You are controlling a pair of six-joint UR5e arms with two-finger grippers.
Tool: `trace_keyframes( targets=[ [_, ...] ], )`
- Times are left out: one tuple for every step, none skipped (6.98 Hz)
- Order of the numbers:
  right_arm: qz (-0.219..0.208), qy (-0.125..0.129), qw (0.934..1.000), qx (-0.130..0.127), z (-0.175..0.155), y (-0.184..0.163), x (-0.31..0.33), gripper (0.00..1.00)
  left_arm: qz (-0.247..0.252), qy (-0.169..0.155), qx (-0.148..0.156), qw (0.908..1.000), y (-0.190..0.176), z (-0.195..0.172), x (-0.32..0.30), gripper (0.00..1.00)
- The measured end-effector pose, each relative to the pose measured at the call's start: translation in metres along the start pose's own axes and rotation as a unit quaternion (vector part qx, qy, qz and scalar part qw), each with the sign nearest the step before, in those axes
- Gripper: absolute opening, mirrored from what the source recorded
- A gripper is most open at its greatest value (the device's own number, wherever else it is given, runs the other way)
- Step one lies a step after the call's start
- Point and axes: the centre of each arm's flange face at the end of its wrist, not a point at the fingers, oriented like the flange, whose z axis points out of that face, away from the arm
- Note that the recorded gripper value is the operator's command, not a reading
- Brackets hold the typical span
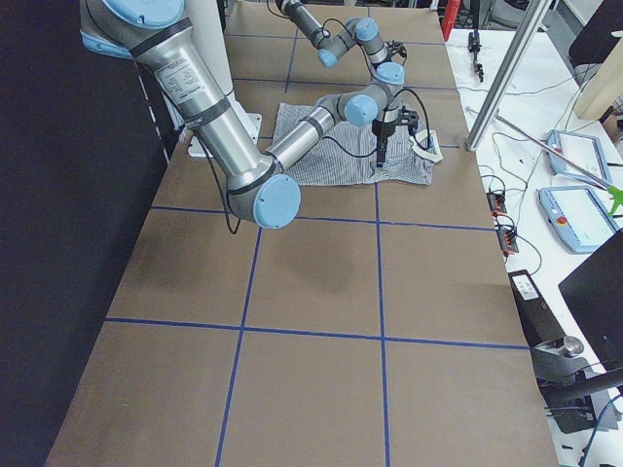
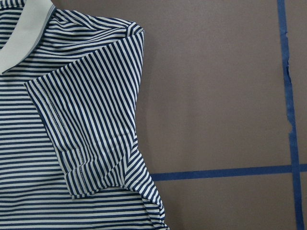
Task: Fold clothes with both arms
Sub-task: 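Fold the other sleeve inward with the left gripper while the right gripper lifts away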
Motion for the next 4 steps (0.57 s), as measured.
trace_keyframes(
  targets=[
    [0.000,0.001,1.0000,0.000,0.002,0.000,0.003,1.00,-0.023,-0.003,-0.004,0.9997,0.003,-0.005,0.017,0.00],
    [-0.003,-0.004,1.0000,0.004,0.006,0.000,0.008,1.00,-0.042,-0.007,-0.008,0.9991,0.010,0.002,0.045,0.00],
    [-0.005,-0.010,0.9999,0.008,0.010,0.001,0.014,1.00,-0.059,-0.008,-0.013,0.9981,0.017,0.013,0.075,0.00],
    [-0.006,-0.013,0.9998,0.010,0.013,0.002,0.018,1.00,-0.072,-0.002,-0.018,0.9972,0.027,0.023,0.099,0.00]
  ],
)
